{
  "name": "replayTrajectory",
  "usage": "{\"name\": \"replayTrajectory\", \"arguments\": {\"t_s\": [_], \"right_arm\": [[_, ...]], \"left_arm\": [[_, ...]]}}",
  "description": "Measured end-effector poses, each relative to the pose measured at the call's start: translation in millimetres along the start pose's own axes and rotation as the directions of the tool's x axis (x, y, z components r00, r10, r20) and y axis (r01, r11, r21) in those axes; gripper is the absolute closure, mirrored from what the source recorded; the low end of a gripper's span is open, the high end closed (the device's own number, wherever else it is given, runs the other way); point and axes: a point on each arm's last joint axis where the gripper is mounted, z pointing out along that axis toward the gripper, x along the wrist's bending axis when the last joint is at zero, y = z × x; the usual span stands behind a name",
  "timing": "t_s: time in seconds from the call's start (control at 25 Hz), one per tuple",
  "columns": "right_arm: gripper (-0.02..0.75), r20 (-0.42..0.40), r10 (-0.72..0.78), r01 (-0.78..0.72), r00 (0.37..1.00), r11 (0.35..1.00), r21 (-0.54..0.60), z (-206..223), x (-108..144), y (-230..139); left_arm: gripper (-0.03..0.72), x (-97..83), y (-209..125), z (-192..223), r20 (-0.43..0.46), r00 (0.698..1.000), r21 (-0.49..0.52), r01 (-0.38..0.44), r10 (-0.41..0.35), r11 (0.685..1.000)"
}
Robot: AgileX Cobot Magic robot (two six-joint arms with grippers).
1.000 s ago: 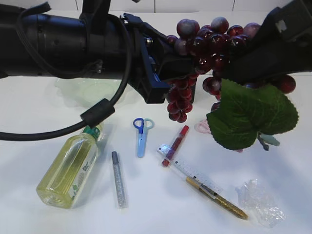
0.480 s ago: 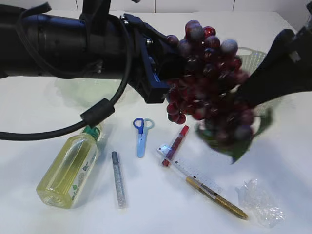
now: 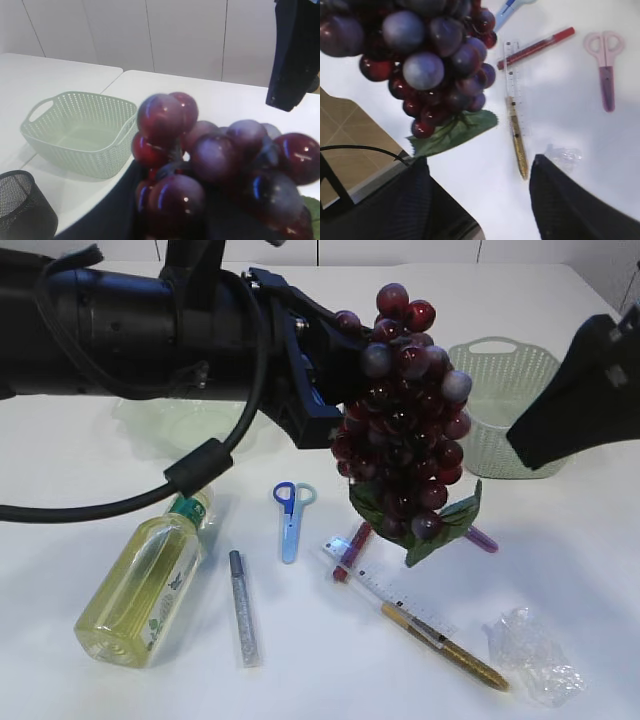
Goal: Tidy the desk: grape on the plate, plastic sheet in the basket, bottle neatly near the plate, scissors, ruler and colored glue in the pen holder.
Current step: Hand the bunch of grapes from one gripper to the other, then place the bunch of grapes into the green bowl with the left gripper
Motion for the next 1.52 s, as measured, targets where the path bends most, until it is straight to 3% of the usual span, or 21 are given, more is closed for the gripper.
{"name": "replayTrajectory", "arguments": {"t_s": [0.12,0.4,0.76,0.96,1.12,1.32,1.52], "right_arm": [[0.247,0.069,0.015,-0.017,0.997,1.0,0.024,-0.1,-6.3,-2.3],[0.247,0.316,0.079,-0.105,0.946,0.992,0.067,-4.4,-28.0,-9.0],[0.247,0.355,0.074,-0.107,0.932,0.992,0.072,-5.7,-31.6,-9.8],[0.247,0.356,0.076,-0.109,0.931,0.991,0.072,-5.7,-31.6,-9.8],[0.248,0.356,0.078,-0.111,0.931,0.991,0.071,-5.7,-31.6,-9.8],[0.248,0.357,0.078,-0.11,0.931,0.991,0.072,-5.7,-31.7,-9.9],[0.248,0.357,0.078,-0.111,0.931,0.991,0.073,-5.7,-31.7,-10.0]], "left_arm": [[0.515,0.5,-0.3,0.0,-0.006,1.0,0.003,0.0,0.0,1.0],[0.515,7.2,-3.5,-0.4,-0.079,0.997,0.039,0.002,0.002,0.999],[0.517,29.8,9.9,-4.2,-0.282,0.959,0.068,0.002,0.017,0.998],[0.517,59.6,17.6,-17.5,-0.384,0.922,0.027,0.06,-0.045,0.998],[0.517,98.3,14.2,-40.7,-0.493,0.86,-0.019,0.141,-0.132,0.99],[0.517,140.8,7.9,-70.6,-0.606,0.777,-0.05,0.174,-0.169,0.983],[0.517,172.8,-2.6,-72.7,-0.655,0.734,-0.05,0.197,-0.181,0.979]]}}
